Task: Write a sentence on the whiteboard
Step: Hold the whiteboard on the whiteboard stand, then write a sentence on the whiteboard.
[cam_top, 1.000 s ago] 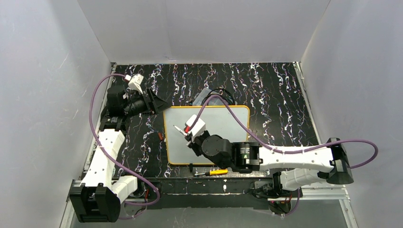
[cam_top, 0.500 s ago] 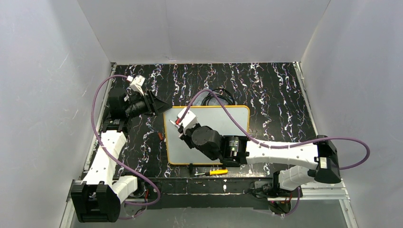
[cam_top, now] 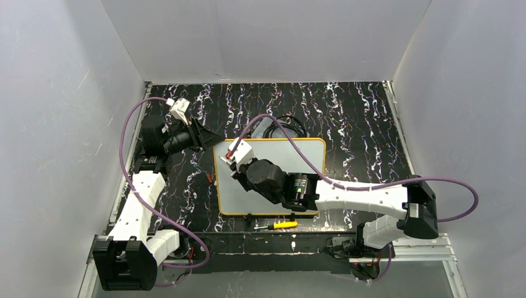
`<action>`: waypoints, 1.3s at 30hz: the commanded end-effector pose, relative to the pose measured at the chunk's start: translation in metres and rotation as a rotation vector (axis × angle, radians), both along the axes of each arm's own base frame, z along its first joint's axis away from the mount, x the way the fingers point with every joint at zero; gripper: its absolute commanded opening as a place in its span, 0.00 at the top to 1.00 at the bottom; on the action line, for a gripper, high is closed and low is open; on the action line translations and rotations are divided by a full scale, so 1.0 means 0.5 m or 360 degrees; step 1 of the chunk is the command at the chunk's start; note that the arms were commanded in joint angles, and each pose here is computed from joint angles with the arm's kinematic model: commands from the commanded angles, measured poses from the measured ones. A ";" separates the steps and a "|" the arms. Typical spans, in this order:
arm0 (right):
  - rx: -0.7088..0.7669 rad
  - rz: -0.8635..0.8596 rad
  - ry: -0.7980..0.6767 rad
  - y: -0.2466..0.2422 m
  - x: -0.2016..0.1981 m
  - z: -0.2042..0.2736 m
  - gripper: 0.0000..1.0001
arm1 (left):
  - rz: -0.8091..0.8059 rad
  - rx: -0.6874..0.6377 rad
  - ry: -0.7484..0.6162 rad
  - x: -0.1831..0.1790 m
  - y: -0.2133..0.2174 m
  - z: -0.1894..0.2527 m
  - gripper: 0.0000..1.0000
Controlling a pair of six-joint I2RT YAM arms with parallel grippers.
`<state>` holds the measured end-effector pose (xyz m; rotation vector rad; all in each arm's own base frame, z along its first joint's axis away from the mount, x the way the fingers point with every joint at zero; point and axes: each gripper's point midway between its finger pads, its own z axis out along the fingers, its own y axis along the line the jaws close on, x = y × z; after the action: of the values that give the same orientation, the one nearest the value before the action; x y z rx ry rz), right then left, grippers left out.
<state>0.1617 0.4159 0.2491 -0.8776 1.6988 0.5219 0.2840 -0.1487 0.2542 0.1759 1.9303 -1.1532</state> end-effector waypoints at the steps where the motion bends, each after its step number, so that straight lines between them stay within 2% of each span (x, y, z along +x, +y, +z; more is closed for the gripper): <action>1: 0.0135 -0.0003 -0.0012 0.024 0.008 0.053 0.99 | -0.0055 -0.0019 -0.0024 -0.011 -0.006 0.003 0.64; 11: 0.0095 -0.0037 0.0005 0.025 0.023 0.038 0.99 | -0.0069 -0.0023 -0.0022 -0.013 -0.008 0.003 0.66; 25: 0.0033 -0.0088 0.0037 0.019 0.038 0.016 0.99 | -0.0103 -0.0024 -0.0041 -0.019 -0.011 0.006 0.74; 39: 0.0055 -0.0215 -0.0005 0.005 0.066 0.035 0.99 | -0.0111 -0.0022 -0.0048 -0.020 -0.011 0.006 0.78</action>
<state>0.1756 0.4209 0.2423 -0.8477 1.7476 0.4885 0.2829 -0.1500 0.2547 0.2110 1.9085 -1.1639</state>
